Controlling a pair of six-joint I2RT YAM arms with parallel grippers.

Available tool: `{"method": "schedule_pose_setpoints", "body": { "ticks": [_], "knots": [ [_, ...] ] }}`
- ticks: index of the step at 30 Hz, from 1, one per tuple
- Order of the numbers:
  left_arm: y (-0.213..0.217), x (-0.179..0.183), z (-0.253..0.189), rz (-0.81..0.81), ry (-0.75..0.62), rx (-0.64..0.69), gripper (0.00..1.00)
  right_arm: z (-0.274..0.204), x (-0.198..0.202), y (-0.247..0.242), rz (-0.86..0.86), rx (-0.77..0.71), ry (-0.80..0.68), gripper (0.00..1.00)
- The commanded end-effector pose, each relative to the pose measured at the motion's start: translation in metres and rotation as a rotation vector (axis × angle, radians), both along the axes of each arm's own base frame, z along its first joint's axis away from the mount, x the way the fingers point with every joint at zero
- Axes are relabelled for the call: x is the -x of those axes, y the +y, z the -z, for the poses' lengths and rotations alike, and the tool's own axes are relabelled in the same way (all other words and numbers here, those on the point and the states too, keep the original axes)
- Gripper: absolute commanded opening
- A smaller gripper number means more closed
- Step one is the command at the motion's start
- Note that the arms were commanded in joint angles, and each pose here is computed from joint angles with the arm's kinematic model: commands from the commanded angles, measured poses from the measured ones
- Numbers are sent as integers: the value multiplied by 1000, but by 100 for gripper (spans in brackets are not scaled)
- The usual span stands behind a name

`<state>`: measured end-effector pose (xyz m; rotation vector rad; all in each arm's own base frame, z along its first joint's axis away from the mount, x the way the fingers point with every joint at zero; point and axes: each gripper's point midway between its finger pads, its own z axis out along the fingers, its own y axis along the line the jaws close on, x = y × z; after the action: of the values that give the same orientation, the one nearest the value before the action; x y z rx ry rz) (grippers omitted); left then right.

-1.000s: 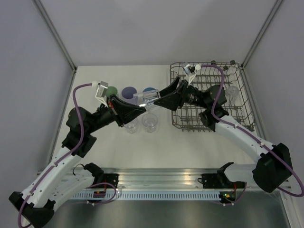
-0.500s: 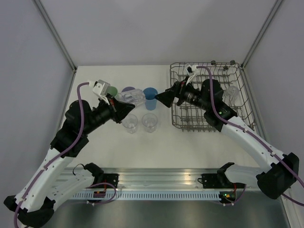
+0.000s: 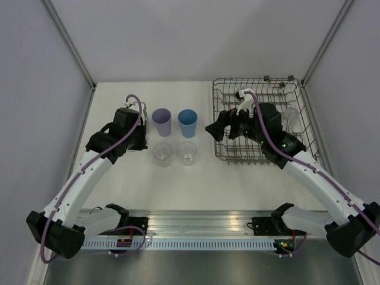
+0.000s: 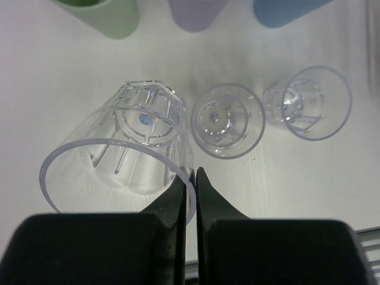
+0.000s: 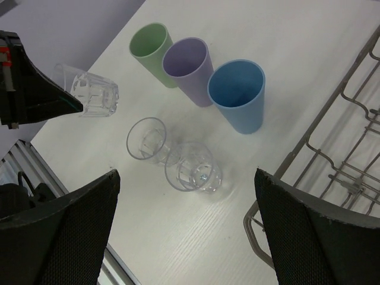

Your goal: Unload the cups from the dish rack

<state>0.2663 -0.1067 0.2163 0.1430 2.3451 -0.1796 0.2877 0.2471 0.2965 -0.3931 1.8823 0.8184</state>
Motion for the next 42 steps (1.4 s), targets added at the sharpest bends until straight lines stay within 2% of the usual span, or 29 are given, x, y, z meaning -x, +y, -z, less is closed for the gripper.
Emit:
{"method": "schedule_pose_setpoints", "body": {
  "ticks": [1, 6, 10, 23, 42],
  "knots": [
    [12, -5, 3, -1, 37, -51, 2, -9, 5, -14, 20, 40, -57, 98],
    [14, -13, 36, -20, 196, -92, 2, -10, 10, -20, 15, 72, -64, 98],
    [19, -18, 52, -39, 264, -147, 2, -8, 17, -25, 8, 96, -67, 98],
    [13, -20, 99, -9, 435, -188, 2, 6, 28, -35, -25, 177, -75, 98],
    [17, -24, 130, -12, 532, -193, 7, 12, 31, -40, -25, 200, -83, 98]
  ]
}}
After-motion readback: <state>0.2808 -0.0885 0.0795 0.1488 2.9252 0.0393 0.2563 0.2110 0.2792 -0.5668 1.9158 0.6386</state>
